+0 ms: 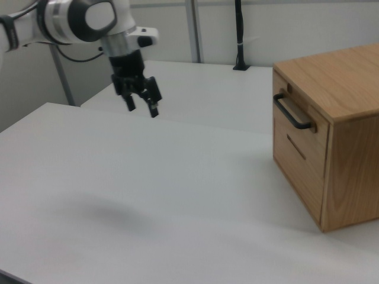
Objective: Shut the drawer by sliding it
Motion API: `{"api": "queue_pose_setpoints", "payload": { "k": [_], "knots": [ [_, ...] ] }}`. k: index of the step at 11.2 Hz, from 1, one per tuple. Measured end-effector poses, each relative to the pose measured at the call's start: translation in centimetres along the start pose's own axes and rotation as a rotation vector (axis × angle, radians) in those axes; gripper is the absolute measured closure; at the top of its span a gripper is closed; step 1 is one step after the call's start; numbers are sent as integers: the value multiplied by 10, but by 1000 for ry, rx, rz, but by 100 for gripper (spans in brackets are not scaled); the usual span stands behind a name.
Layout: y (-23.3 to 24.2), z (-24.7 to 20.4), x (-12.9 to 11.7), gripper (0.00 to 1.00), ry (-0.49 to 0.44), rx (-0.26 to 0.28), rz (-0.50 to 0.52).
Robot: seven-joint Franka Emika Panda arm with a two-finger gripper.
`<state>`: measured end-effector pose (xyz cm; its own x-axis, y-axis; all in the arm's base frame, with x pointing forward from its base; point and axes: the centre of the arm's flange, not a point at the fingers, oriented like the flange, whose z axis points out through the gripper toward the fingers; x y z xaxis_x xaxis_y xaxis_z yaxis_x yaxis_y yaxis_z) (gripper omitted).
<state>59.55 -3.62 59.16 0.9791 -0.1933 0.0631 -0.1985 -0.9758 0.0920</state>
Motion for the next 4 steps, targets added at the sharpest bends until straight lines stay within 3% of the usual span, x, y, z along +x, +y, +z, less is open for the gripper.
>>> {"api": "queue_pose_setpoints", "payload": {
  "k": [4],
  "knots": [
    [-3, -13, -19, 0, -16, 44, -69]
  ]
}}
